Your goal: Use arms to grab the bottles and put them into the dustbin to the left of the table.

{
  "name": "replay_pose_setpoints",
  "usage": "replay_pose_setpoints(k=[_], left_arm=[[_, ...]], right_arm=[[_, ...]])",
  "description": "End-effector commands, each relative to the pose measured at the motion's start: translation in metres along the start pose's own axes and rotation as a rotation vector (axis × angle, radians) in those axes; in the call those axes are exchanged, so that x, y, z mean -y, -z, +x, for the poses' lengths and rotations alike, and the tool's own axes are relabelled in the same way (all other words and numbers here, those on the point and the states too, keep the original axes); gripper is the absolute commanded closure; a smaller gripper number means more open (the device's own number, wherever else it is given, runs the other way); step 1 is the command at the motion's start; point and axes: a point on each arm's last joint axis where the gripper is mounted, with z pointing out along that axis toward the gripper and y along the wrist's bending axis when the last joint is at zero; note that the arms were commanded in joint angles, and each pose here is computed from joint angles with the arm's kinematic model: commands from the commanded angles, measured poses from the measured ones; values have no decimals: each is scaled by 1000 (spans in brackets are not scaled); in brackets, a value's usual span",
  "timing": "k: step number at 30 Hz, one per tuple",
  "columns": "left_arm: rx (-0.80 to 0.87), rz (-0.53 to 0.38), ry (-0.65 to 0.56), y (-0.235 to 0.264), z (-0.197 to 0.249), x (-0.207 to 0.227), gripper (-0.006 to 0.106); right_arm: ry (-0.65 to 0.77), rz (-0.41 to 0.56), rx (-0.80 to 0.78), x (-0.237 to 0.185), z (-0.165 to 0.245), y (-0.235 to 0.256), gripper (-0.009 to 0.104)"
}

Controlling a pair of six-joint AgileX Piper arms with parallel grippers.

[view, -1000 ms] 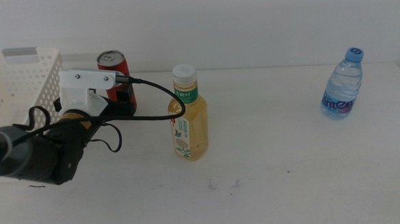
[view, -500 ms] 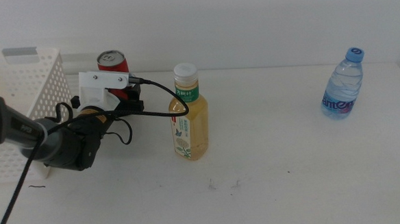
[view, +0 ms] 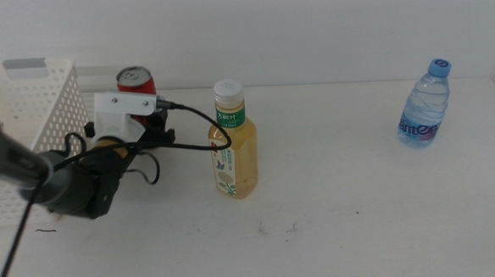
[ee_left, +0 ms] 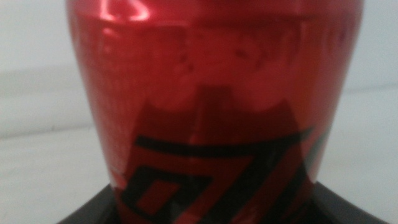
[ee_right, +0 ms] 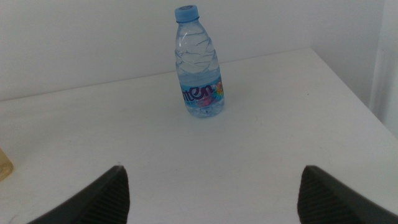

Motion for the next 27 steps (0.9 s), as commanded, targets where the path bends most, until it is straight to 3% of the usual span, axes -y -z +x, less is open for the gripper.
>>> replay_pose_setpoints(k=[1,9,13,20,23,27], left_arm=[[59,7,-12,17,-21,1,82],[27,44,46,104,-79,21,85],[-204,39,106,142,-121,33,85],[-480,-24,101,174,-186,30,85],[-632,-60,44,177,-214,13,85],[-703,-144,6,171,-252,-29,85]], right_arm=[[13,9,8,1,0,0,10],[13,9,8,1,0,0,10],[13,9,8,1,0,0,10],[13,9,8,1,0,0,10],[13,9,8,1,0,0,10],[13,9,8,1,0,0,10]])
